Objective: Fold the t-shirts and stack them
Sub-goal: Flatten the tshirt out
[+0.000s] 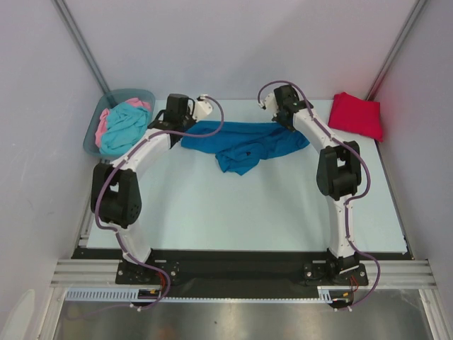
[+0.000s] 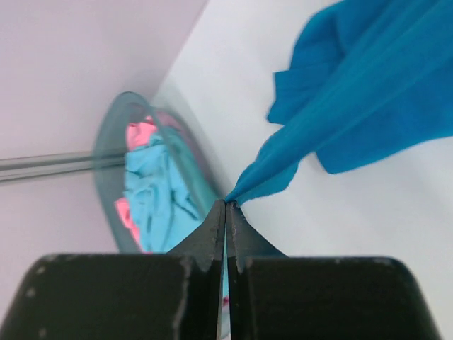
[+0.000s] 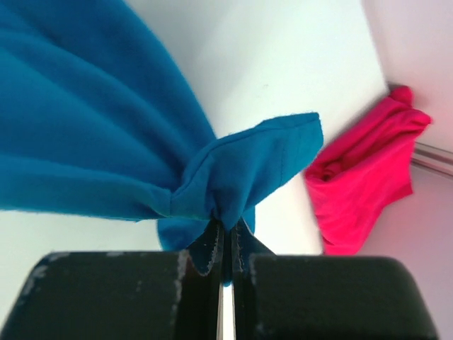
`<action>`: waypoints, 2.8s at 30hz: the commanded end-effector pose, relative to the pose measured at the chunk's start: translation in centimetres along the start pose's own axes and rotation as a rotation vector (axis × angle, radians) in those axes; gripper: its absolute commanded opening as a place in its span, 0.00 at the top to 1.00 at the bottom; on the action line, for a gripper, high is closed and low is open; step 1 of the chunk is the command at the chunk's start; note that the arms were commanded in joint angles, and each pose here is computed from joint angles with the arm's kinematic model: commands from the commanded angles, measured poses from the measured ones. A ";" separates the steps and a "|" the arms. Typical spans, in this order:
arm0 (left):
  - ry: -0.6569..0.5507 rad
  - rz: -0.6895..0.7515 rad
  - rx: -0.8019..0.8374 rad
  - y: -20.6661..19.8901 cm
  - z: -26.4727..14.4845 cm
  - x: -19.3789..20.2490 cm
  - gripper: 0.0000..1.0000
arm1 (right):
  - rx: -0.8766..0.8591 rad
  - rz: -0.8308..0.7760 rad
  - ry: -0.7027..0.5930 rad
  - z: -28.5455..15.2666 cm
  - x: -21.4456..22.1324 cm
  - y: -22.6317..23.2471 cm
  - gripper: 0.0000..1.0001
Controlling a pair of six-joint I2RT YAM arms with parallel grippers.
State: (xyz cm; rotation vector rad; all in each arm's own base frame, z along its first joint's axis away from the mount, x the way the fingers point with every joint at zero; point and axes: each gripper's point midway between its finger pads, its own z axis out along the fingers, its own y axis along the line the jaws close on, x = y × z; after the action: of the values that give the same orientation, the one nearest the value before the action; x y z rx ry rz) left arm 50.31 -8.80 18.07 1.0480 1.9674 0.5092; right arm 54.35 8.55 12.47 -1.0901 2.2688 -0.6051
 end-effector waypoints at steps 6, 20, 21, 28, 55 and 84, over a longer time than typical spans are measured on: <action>0.082 0.064 -0.200 5.6 -1.4 1.0 1.00 | -0.362 -0.031 -0.086 -5.1 -1.2 5.5 1.00; 0.133 0.080 -0.273 8.0 -0.7 1.2 1.00 | -0.932 -0.189 0.028 -11.4 3.4 15.1 0.39; 0.127 0.079 -0.278 8.2 -0.6 0.9 1.00 | -0.935 -0.184 0.037 -11.2 3.6 15.2 0.32; 0.136 0.081 -0.311 9.6 -0.7 0.6 1.00 | -0.741 -0.036 -0.097 -9.0 -0.1 11.5 0.23; 0.142 0.089 -0.304 9.4 -1.3 0.9 1.00 | -0.693 0.358 -0.053 -0.4 3.7 7.9 0.49; 0.149 0.134 -0.313 9.6 -1.5 -0.3 1.00 | -0.906 0.545 -0.056 0.6 5.0 11.4 0.47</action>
State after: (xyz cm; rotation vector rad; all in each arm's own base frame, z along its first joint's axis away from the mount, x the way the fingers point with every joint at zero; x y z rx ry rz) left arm 53.37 -3.70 22.20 1.0207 1.9254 0.9116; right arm 45.87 10.41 4.27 -0.7782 2.6651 0.6576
